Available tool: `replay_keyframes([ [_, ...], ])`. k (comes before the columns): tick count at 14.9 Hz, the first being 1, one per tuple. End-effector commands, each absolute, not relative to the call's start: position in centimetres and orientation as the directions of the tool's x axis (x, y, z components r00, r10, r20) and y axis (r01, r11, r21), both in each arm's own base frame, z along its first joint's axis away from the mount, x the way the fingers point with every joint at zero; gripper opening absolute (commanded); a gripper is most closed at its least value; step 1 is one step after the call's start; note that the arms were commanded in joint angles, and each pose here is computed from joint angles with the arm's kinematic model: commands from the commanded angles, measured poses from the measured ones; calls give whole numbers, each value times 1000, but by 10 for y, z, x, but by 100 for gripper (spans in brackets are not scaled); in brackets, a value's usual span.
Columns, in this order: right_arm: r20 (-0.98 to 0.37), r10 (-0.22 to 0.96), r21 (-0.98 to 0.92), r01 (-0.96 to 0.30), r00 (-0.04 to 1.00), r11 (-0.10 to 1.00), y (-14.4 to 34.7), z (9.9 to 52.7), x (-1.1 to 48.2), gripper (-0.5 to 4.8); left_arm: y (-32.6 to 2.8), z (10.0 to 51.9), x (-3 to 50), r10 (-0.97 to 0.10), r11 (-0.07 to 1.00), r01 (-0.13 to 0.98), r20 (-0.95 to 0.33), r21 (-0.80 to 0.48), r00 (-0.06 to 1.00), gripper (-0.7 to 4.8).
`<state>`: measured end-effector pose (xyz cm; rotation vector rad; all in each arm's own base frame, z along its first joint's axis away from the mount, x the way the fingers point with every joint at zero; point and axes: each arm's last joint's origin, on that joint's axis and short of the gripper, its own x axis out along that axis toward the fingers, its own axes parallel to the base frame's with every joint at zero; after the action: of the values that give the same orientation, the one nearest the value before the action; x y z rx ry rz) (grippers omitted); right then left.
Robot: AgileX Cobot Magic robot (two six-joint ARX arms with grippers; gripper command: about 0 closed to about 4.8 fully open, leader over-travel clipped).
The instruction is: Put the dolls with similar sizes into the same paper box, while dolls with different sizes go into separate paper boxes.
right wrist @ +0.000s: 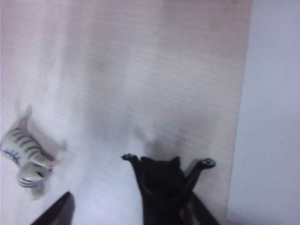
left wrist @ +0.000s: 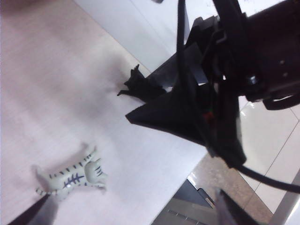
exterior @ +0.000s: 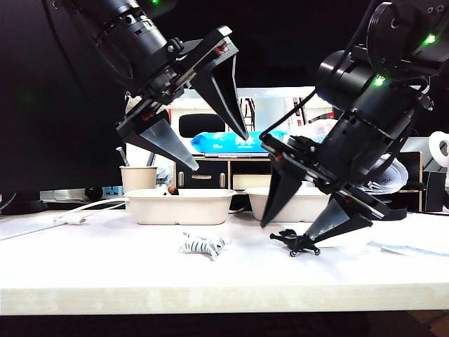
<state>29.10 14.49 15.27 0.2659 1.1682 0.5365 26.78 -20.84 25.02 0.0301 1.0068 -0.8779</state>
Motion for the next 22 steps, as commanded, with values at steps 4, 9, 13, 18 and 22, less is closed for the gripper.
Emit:
replay_keyframes([
  [4, -946, 293, 229, -348, 142, 909, 131, 128, 271, 305, -208, 252, 268, -623, 665, 668, -742, -333, 250, 479],
  [9, -956, 256, 185, -386, 143, 904, 130, 128, 270, 3, -208, 252, 268, -620, 668, 667, -743, -330, 254, 479],
  [13, -955, 259, 186, -387, 145, 903, 131, 133, 272, -5, -208, 252, 268, -619, 669, 667, -743, -329, 254, 479],
  [18, -865, 356, 187, -431, 354, 883, 141, 224, 295, -5, -208, 252, 269, -614, 671, 669, -745, -320, 259, 479],
  [22, -767, 409, 166, -462, 495, 871, 139, 283, 302, -5, -207, 252, 269, -604, 679, 668, -749, -305, 273, 479],
])
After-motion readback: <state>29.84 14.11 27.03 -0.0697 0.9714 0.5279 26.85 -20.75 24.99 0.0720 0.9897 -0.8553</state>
